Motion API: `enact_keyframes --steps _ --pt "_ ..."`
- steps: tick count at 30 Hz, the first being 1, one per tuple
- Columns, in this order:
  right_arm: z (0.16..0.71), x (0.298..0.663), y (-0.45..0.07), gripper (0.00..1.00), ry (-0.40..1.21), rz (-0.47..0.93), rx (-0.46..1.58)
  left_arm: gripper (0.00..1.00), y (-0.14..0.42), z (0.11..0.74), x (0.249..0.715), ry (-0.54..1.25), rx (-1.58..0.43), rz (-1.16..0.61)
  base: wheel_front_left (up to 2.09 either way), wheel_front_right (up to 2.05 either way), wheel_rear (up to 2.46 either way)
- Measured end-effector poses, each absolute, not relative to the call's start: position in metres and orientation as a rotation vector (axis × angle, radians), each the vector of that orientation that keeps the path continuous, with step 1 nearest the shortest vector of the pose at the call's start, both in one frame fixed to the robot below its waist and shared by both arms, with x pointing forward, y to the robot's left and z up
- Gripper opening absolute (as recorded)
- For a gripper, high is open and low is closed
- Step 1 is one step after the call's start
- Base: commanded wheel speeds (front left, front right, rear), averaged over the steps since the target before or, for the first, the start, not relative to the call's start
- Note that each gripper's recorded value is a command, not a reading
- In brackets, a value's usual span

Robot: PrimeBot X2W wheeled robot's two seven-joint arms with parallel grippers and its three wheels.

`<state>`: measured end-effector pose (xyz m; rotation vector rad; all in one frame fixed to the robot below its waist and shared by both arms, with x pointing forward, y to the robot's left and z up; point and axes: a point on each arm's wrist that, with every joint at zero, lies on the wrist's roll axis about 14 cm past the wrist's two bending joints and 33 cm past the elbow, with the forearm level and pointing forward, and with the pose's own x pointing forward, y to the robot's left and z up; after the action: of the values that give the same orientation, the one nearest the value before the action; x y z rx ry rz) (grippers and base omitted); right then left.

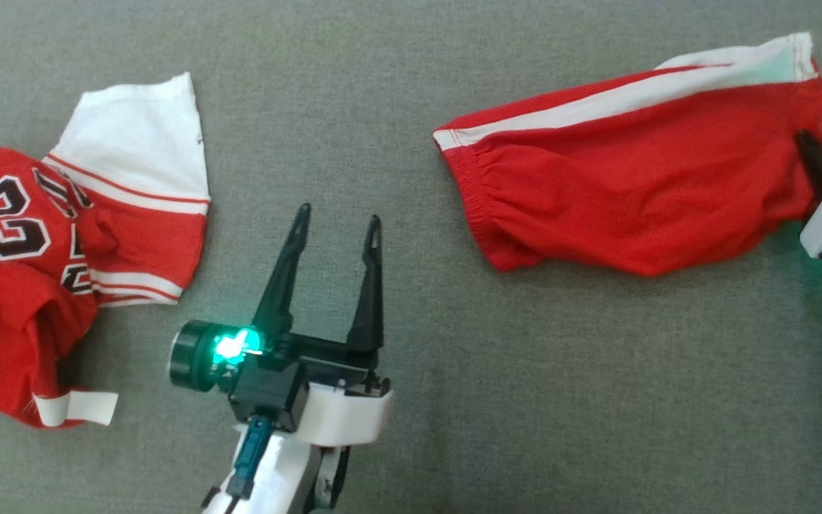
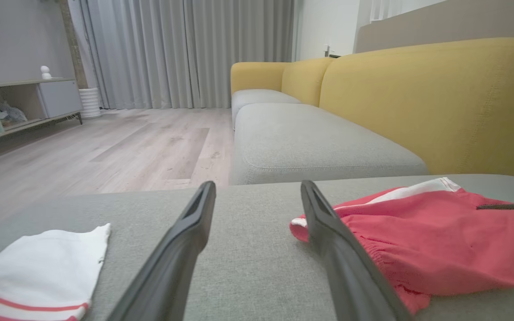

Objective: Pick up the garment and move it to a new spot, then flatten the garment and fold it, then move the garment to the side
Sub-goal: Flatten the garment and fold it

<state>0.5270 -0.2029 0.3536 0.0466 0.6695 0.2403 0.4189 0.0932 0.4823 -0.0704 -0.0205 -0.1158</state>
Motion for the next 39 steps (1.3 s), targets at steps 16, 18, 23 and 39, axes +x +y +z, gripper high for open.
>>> enact_keyframes --steps 16,18,23,39 --pt "0.407 0.468 -0.328 0.0 0.546 0.003 -0.145 1.0 0.088 0.496 0.39 -0.051 -0.058 -0.149 0.0 0.0 0.0" --pt "0.422 0.471 -0.327 0.0 0.496 0.009 -0.157 1.0 0.084 0.499 0.388 -0.057 -0.061 -0.165 0.0 0.0 0.0" --pt "0.468 0.492 -0.288 0.0 0.332 0.111 -0.167 1.0 0.074 0.504 0.381 -0.072 -0.068 -0.204 0.0 0.0 0.0" --pt "0.461 0.445 -0.057 1.0 0.313 0.694 -0.049 1.0 0.079 0.499 0.376 -0.053 -0.064 -0.198 0.0 0.0 0.0"
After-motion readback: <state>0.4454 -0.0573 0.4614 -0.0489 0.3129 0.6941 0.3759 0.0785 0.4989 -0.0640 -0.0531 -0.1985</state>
